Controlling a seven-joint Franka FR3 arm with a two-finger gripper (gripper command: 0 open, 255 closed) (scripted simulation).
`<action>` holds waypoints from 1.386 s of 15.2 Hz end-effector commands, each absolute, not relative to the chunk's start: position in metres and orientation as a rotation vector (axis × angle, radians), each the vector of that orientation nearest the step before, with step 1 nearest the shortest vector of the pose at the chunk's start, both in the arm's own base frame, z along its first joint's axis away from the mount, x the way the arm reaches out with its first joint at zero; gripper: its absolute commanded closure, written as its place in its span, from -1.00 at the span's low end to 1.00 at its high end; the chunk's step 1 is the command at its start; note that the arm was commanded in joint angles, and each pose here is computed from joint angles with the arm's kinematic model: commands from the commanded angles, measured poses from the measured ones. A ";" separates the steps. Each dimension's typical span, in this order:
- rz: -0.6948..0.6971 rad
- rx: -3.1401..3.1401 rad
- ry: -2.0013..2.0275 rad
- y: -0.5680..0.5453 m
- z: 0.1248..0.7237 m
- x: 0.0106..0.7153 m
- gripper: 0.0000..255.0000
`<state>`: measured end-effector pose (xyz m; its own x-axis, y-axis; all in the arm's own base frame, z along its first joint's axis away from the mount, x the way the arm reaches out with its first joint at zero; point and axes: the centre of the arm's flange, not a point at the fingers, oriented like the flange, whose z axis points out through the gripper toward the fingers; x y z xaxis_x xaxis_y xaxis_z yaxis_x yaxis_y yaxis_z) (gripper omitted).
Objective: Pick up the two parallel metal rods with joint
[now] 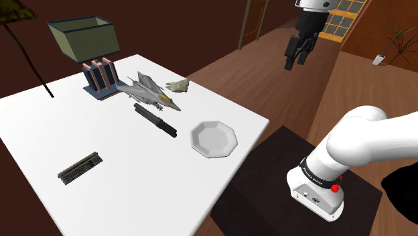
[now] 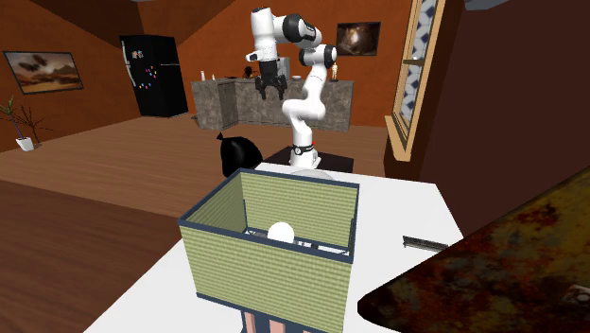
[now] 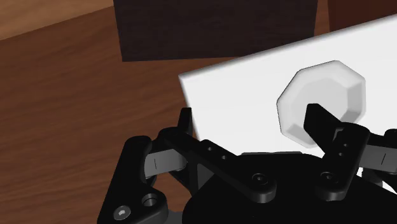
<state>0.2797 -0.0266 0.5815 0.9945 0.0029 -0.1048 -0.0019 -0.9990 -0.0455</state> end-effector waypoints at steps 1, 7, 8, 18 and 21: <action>0.163 -3.092 -0.001 -0.027 0.582 0.280 -1.00; 0.151 -3.096 -0.049 0.025 0.545 0.327 -1.00; 0.150 -3.096 -0.057 0.033 0.539 0.335 -1.00; 0.131 -3.100 -0.136 0.122 0.478 0.411 -1.00; 0.125 -3.101 -0.160 0.149 0.460 0.434 -1.00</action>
<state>0.4289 0.1373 0.4665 0.9918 0.0993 -0.0809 0.0965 -0.9946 -0.0374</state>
